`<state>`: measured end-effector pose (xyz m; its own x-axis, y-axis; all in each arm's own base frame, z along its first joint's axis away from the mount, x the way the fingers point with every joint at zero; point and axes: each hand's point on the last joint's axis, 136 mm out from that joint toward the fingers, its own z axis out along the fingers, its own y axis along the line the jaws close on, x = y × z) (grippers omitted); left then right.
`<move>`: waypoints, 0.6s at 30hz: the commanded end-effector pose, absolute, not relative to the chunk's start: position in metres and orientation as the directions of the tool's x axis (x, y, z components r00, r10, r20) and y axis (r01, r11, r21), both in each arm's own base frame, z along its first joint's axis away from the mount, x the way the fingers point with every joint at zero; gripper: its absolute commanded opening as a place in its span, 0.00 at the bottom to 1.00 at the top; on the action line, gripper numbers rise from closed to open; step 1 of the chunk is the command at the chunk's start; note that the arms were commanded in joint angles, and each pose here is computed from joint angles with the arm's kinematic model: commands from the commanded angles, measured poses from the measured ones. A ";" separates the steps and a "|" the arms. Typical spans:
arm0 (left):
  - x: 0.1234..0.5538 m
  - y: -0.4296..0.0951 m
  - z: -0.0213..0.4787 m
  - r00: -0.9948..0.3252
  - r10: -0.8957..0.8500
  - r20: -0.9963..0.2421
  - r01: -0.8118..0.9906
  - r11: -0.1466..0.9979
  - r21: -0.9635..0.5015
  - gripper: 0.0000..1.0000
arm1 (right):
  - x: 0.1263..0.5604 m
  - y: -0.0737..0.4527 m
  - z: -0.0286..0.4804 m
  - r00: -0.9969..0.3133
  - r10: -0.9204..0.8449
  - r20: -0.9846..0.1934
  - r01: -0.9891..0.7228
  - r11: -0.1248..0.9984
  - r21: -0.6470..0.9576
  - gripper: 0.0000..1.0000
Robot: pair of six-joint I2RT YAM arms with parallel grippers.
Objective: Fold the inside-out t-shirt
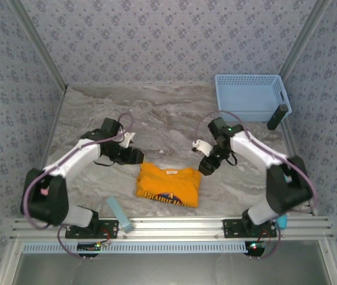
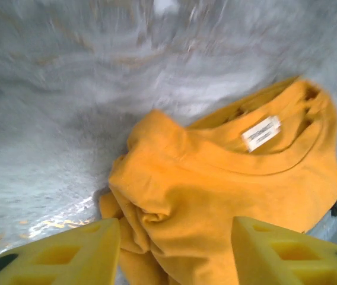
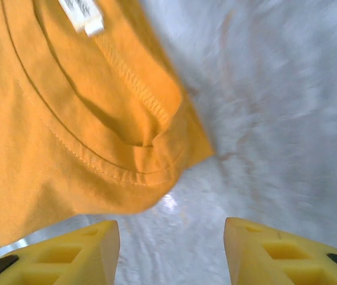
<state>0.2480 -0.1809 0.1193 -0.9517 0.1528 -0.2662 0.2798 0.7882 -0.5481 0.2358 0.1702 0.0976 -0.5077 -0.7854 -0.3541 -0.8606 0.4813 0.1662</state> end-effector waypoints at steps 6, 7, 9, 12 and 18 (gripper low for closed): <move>0.217 -0.198 0.132 -0.980 -0.068 -0.185 0.065 0.777 -0.626 0.43 | 0.220 0.209 0.160 -0.403 -0.735 -0.545 -0.811 0.563 -0.158 0.41; 0.210 -0.205 0.127 -0.981 -0.043 -0.191 0.080 0.802 -0.592 0.43 | 0.216 0.218 0.160 -0.474 -0.670 -0.571 -0.768 0.632 -0.103 0.39; 0.203 -0.210 0.116 -0.979 -0.036 -0.203 0.079 0.846 -0.528 0.37 | 0.215 0.220 0.156 -0.648 -0.499 -0.575 -0.613 0.790 0.005 0.28; 0.195 -0.214 0.097 -0.979 -0.064 -0.192 0.041 0.866 -0.498 0.28 | 0.201 0.229 0.132 -0.822 -0.238 -0.518 -0.391 0.896 0.210 0.25; 0.168 -0.203 0.040 -0.991 -0.052 -0.124 0.000 0.924 -0.383 0.21 | 0.178 0.250 0.068 -0.854 -0.174 -0.490 -0.360 0.878 0.316 0.17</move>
